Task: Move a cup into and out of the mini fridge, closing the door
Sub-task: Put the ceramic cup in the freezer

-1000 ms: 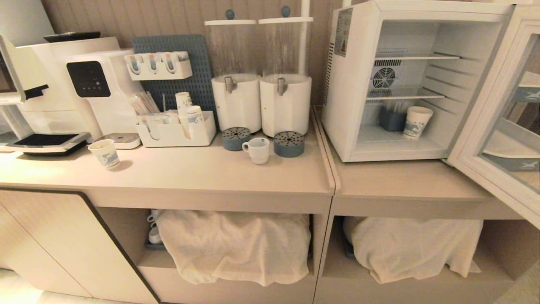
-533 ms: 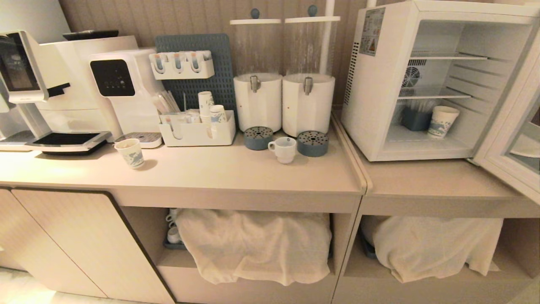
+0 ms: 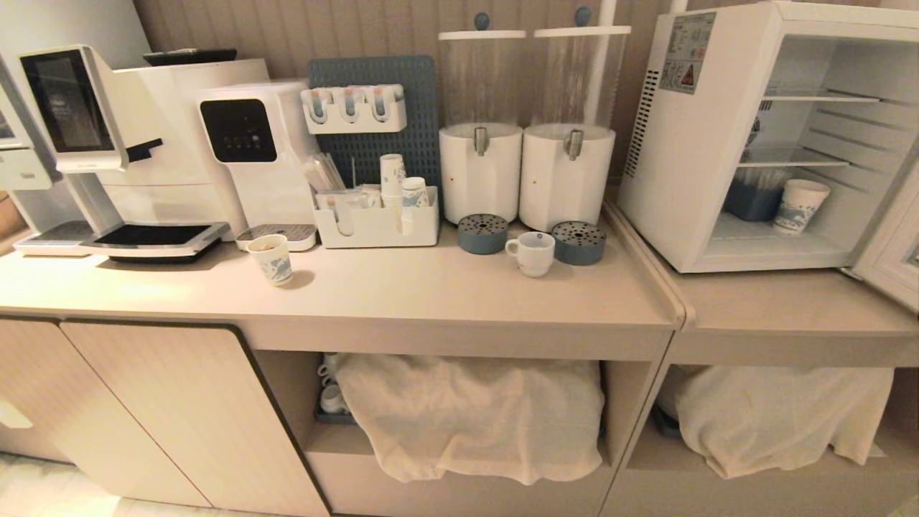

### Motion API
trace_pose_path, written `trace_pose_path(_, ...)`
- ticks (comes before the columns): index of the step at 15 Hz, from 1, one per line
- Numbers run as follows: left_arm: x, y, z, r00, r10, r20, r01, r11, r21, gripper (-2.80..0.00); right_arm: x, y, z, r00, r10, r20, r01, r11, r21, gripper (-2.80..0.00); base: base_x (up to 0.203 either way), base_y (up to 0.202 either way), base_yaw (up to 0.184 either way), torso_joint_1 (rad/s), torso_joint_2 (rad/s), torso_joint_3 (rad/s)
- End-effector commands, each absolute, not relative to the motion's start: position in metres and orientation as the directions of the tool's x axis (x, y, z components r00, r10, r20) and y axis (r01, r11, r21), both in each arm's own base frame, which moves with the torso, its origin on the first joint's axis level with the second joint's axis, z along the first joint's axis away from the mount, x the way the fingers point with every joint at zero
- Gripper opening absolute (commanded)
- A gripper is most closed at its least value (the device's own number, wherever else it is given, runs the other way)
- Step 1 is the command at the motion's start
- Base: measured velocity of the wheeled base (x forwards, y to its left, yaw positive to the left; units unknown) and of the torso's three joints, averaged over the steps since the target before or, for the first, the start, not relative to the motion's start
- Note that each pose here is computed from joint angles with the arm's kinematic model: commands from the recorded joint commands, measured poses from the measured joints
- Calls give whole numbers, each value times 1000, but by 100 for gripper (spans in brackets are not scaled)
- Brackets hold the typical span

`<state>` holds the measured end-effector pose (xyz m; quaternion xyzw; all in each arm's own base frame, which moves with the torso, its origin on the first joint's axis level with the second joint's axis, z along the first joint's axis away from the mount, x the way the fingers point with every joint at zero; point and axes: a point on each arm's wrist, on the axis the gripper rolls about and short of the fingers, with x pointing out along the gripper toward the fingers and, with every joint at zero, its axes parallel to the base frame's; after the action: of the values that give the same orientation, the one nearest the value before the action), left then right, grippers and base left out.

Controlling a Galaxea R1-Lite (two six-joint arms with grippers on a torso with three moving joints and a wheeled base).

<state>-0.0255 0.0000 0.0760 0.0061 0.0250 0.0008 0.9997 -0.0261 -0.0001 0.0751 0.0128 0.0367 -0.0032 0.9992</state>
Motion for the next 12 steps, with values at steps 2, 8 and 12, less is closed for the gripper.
trace_pose_path(2,-25,0,76,999,1,-51,-1,1000,12,-280,-26,0,75,997,-6,-75,8,1000,26,-280,0,195,-1,4,2,-1)
trace_pose_path(8,-25,0,76,999,3,-51,-2,1000,12,-280,-26,0,75,997,-6,-75,8,1000,24,-280,0,98,0,1,3,3)
trace_pose_path(12,-26,0,76,999,0,-49,1,1000,15,-280,-26,0,75,997,-6,-75,8,1000,24,-280,0,0,0,0,0,0)
